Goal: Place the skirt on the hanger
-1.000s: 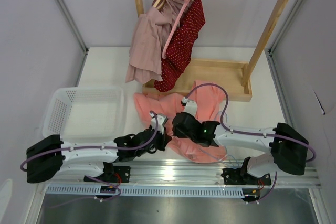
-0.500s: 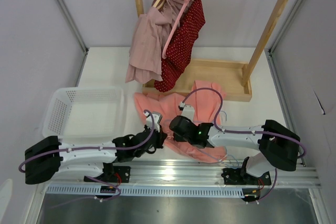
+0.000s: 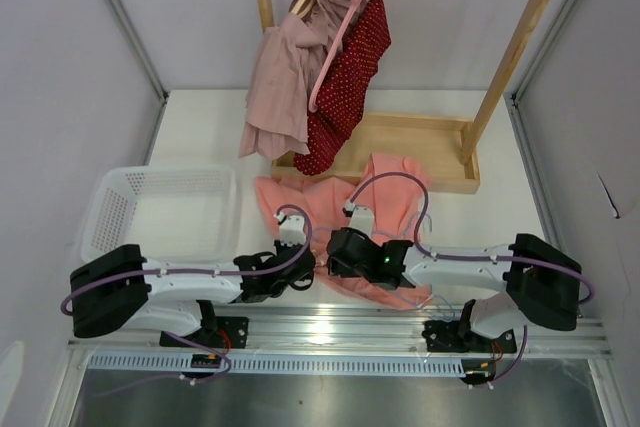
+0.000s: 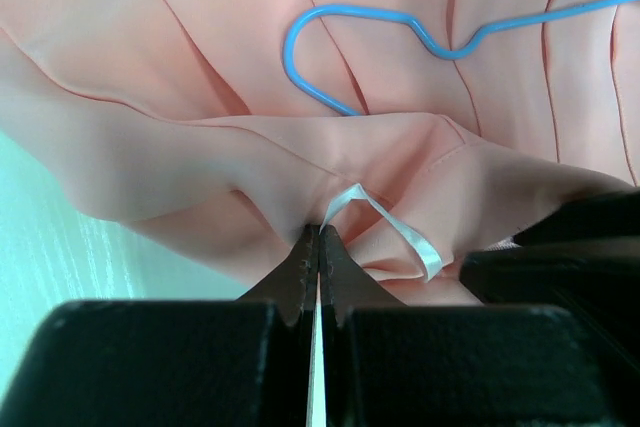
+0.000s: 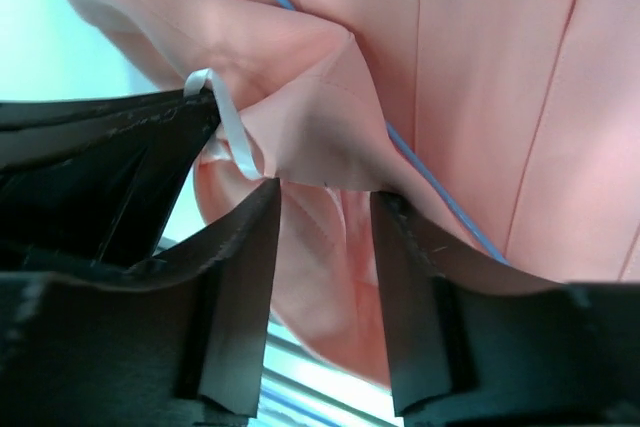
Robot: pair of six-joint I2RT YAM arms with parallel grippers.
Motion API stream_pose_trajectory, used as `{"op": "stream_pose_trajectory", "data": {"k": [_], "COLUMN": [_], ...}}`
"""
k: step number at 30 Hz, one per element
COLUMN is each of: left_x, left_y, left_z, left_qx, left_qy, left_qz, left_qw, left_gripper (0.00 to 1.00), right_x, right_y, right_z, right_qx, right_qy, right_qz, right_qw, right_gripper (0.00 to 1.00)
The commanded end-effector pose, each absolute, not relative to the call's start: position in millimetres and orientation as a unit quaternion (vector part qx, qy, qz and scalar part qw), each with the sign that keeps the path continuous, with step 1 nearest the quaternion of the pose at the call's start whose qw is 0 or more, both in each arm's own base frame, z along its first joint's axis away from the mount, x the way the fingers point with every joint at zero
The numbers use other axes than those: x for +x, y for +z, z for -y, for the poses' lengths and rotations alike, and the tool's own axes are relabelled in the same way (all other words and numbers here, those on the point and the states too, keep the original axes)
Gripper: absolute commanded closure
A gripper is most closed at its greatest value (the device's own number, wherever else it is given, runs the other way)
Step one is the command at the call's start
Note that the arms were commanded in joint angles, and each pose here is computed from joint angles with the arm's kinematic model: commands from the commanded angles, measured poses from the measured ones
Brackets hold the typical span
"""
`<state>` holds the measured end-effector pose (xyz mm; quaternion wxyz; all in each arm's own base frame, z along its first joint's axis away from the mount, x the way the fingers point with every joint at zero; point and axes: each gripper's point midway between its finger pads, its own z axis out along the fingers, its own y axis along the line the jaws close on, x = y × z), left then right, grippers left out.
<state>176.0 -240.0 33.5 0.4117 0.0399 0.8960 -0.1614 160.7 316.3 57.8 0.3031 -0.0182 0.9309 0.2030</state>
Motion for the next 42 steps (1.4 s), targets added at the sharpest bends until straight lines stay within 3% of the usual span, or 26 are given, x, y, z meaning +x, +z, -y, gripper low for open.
{"op": "stream_pose_trajectory", "data": {"k": [1,9,25,42], "left_x": [180.6,181.8,181.0,181.8], "left_y": [39.5,48.1,59.2,63.8], "left_z": [239.2,242.2,250.7,253.0], "left_qx": [0.02,0.028,0.049,0.056], "left_qy": [-0.163,-0.178,-0.192,-0.192], "left_qz": [-0.893,-0.885,-0.881,-0.88], "left_qw": [0.419,0.429,0.431,0.432], "left_gripper": [1.0,1.0,1.0,1.0], "right_x": [161.3,178.2,234.1,248.1], "right_y": [79.2,117.8,77.8,56.4], "right_z": [-309.2,-284.4,-159.8,-145.7], "right_qx": [-0.008,0.024,0.147,0.173], "right_qy": [0.211,0.212,0.145,0.197], "right_qz": [-0.923,-0.91,-0.924,-0.91], "right_qw": [0.322,0.356,0.323,0.321], "right_gripper": [0.5,0.45,0.51,0.56]}}
